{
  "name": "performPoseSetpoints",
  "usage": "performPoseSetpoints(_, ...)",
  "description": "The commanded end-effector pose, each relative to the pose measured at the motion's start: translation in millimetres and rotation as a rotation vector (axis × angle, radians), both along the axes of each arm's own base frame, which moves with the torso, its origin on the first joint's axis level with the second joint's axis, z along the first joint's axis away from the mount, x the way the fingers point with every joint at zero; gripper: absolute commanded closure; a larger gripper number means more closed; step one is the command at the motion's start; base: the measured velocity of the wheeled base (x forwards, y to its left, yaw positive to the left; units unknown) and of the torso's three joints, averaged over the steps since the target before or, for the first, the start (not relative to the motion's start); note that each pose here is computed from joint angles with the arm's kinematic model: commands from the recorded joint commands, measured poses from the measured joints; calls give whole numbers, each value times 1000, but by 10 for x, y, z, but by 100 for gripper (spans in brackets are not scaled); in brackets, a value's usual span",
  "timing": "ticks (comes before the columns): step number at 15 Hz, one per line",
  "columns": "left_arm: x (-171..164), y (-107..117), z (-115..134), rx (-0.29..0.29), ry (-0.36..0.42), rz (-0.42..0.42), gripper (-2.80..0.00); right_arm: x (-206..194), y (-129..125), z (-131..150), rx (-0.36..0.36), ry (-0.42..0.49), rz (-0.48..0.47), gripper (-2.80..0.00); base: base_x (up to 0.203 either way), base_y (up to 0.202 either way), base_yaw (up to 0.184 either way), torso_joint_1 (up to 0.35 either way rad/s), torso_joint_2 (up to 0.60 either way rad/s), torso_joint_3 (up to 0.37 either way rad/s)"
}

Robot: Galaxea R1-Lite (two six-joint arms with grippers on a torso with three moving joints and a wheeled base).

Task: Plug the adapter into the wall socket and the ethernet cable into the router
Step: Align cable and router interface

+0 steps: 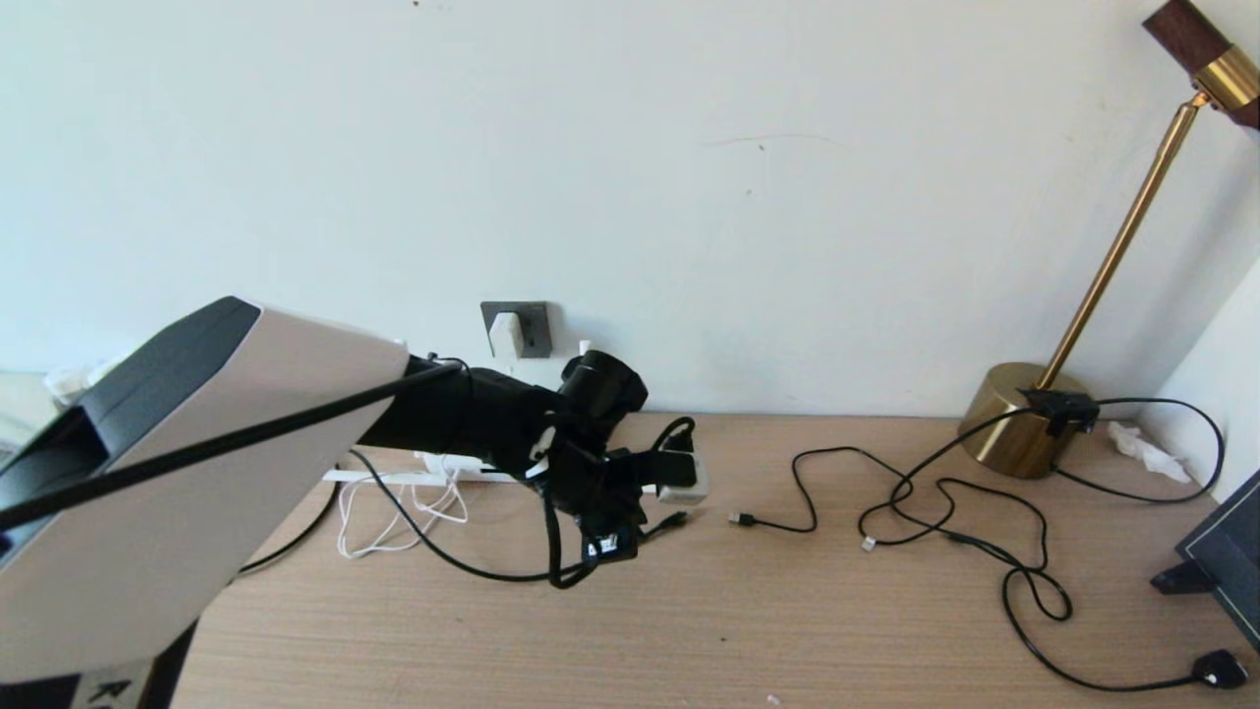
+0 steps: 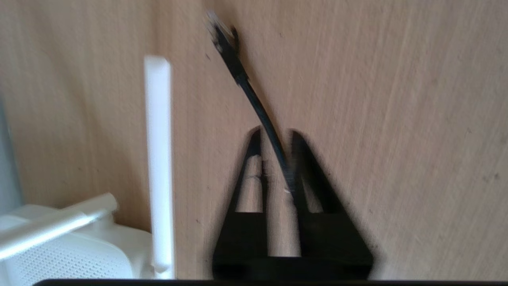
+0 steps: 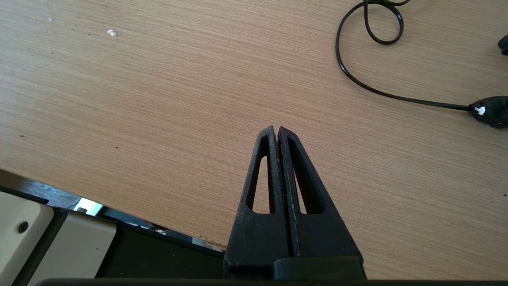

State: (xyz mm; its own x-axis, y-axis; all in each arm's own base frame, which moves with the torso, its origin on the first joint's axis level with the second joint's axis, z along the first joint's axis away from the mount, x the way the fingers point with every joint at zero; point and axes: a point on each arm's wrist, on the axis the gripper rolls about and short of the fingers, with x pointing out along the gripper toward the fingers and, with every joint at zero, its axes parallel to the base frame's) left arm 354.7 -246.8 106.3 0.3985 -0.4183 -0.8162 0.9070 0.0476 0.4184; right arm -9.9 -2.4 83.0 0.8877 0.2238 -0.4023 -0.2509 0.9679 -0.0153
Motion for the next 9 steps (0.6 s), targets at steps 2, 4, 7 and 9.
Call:
performPoseSetpoints(2,83,-93,-108,-6,6,1,-280,2,1,-1,-1,5,0,0,0,0,0,0,0,0)
performPoseSetpoints(4,102,-131,-124,-20,29,3,-280,2,1,-1,-1,5,1,0,0,0,0,0,0,0)
performPoseSetpoints(7,131,-155,-159,3,75,-2,-280,2,1,-1,0,5,0,0,0,0,0,0,0,0)
performPoseSetpoints(9,186,-186,-153,0,71,-1,-280,2,1,-1,2,5,-1,0,0,0,0,0,0,0)
